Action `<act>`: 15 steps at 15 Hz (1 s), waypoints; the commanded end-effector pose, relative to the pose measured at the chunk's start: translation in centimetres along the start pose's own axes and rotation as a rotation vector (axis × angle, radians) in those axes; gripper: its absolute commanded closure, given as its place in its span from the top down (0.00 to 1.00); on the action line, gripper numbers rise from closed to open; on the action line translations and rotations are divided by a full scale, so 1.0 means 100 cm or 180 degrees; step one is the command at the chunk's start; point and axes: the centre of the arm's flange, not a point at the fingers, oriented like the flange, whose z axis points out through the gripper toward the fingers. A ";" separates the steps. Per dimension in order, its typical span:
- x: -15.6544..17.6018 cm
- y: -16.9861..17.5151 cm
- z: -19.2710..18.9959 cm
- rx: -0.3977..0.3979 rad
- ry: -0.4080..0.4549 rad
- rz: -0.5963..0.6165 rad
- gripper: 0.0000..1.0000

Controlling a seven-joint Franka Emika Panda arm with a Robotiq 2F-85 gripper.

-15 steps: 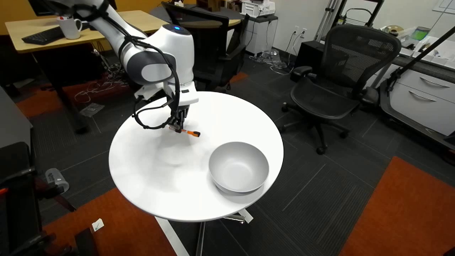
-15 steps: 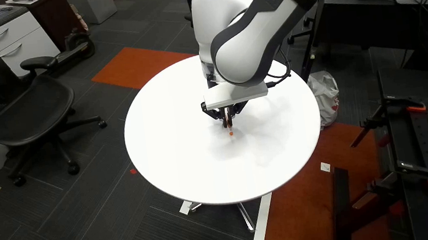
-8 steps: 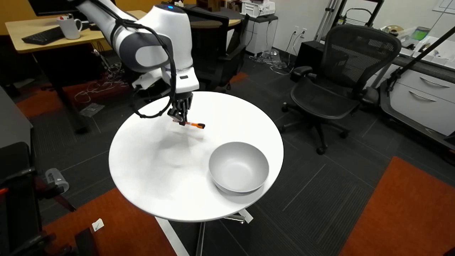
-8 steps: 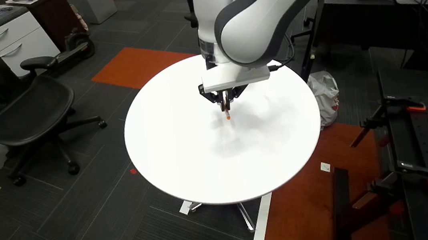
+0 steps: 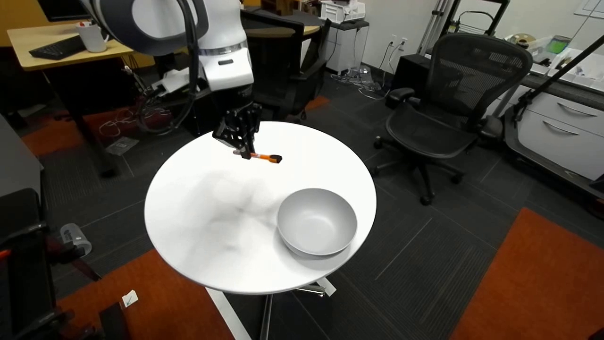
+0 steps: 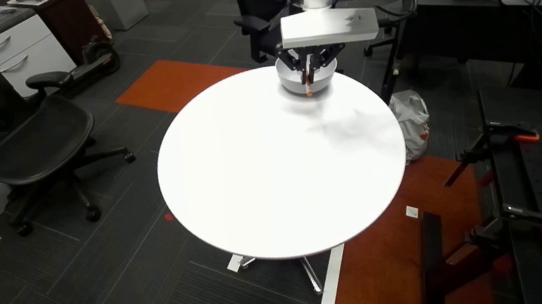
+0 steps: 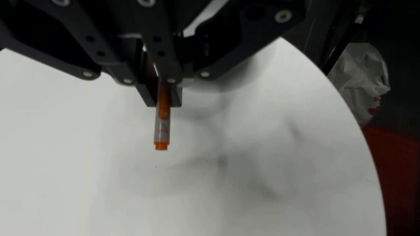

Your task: Put the pen in the bowl

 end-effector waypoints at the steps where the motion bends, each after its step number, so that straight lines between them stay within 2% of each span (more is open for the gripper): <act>1: 0.026 0.035 -0.020 0.0062 0.0102 0.0214 0.03; 9: 0.106 0.066 -0.006 0.0092 0.0120 0.0496 0.03; 15: 0.143 0.057 0.007 0.0206 0.0254 0.0433 0.03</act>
